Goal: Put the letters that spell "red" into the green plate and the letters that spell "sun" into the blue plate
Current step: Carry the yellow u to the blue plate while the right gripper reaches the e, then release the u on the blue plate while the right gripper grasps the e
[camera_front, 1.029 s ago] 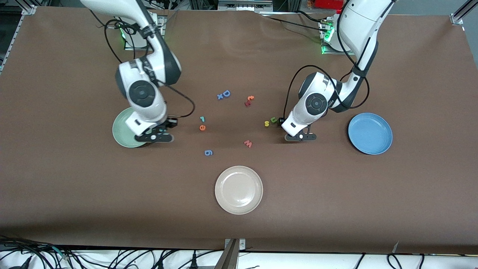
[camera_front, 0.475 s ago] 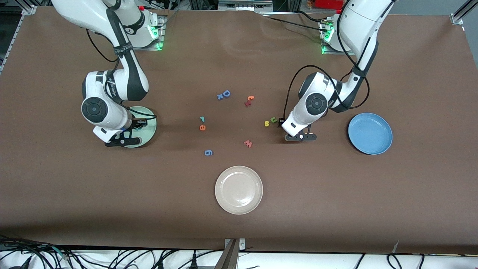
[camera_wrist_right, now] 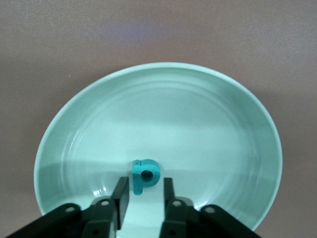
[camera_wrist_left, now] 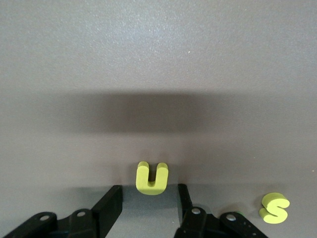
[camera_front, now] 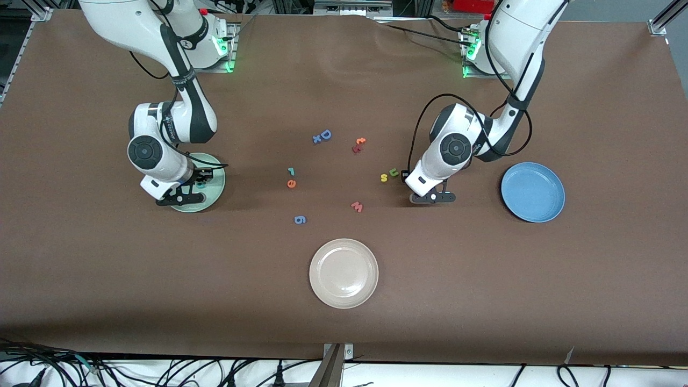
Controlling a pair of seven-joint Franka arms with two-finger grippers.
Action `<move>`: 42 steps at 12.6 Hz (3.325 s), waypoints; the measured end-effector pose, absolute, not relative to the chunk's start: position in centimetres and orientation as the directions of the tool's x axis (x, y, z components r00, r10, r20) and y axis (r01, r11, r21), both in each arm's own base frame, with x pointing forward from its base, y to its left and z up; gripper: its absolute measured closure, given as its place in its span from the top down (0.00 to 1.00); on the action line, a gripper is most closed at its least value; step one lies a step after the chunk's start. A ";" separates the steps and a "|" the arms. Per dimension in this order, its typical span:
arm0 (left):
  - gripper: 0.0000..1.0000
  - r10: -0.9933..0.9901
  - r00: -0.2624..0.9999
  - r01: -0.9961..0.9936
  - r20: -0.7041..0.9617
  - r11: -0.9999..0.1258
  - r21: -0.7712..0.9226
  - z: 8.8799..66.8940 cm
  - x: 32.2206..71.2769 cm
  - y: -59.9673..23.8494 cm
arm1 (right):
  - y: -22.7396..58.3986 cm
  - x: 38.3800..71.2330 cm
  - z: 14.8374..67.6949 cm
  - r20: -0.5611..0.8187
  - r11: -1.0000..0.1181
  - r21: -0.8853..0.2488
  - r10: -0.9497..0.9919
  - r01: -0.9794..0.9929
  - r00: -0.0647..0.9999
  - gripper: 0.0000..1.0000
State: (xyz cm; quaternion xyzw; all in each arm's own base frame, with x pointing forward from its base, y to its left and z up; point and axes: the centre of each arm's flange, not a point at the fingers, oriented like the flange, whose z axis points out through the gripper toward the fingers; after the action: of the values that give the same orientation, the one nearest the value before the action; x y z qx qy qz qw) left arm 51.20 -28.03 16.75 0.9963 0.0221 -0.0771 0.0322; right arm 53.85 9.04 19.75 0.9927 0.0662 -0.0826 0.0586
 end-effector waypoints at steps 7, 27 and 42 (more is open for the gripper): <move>0.29 0.031 0.990 0.040 -0.136 -0.997 0.064 17.1 51.4 -28.2 | 15.5 55.6 25.1 -0.200 -0.993 0.078 0.067 0.084 0.977 1.00; 0.26 -0.346 0.938 -0.346 0.003 -0.938 0.030 24.0 59.3 2.5 | 36.9 53.5 18.6 -0.084 -0.995 0.064 0.069 0.075 0.994 0.50; 0.96 -0.474 0.880 -0.472 -0.031 -0.879 0.067 21.7 57.5 3.9 | 36.8 52.8 17.6 -0.102 -0.995 0.071 0.059 0.067 0.993 0.42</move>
State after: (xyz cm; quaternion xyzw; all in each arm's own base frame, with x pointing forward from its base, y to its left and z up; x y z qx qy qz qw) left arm 57.46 3.88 21.74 0.9691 -0.2441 -0.0234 0.0285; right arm 52.78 36.85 17.56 0.9976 0.0317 -0.0500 0.0370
